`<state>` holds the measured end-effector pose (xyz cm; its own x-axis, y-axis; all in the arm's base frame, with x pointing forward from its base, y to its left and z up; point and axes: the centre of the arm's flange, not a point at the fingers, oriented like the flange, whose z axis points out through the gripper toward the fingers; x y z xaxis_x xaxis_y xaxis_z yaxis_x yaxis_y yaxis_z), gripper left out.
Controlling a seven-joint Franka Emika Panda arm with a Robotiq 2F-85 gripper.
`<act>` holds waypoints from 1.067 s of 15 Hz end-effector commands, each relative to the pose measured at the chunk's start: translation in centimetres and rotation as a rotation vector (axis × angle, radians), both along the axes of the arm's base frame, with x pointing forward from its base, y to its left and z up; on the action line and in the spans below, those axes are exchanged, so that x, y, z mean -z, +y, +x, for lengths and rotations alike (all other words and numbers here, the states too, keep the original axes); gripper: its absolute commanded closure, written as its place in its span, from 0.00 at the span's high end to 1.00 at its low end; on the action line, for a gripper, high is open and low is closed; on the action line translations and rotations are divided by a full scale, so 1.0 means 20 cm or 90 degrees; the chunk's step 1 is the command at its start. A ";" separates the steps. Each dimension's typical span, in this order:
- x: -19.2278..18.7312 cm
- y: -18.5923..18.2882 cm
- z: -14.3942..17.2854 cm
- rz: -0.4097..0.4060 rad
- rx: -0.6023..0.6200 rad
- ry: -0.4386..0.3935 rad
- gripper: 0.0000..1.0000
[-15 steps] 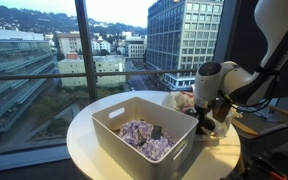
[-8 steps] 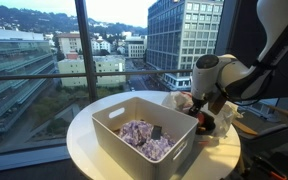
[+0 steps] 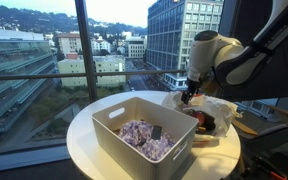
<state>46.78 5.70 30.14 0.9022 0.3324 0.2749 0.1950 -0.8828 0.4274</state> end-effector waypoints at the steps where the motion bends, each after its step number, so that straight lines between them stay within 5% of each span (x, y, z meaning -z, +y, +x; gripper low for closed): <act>1: -0.30 0.16 0.04 0.054 -0.047 -0.048 1.00; 9: -0.42 0.64 0.08 0.304 -0.183 -0.094 1.00; 13: -0.19 0.93 0.04 0.372 -0.259 -0.038 1.00; 16: -0.04 1.16 -0.03 0.372 -0.317 0.030 1.00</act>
<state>43.86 29.55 31.40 0.7336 0.4402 0.5177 0.5461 -0.8353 -0.0636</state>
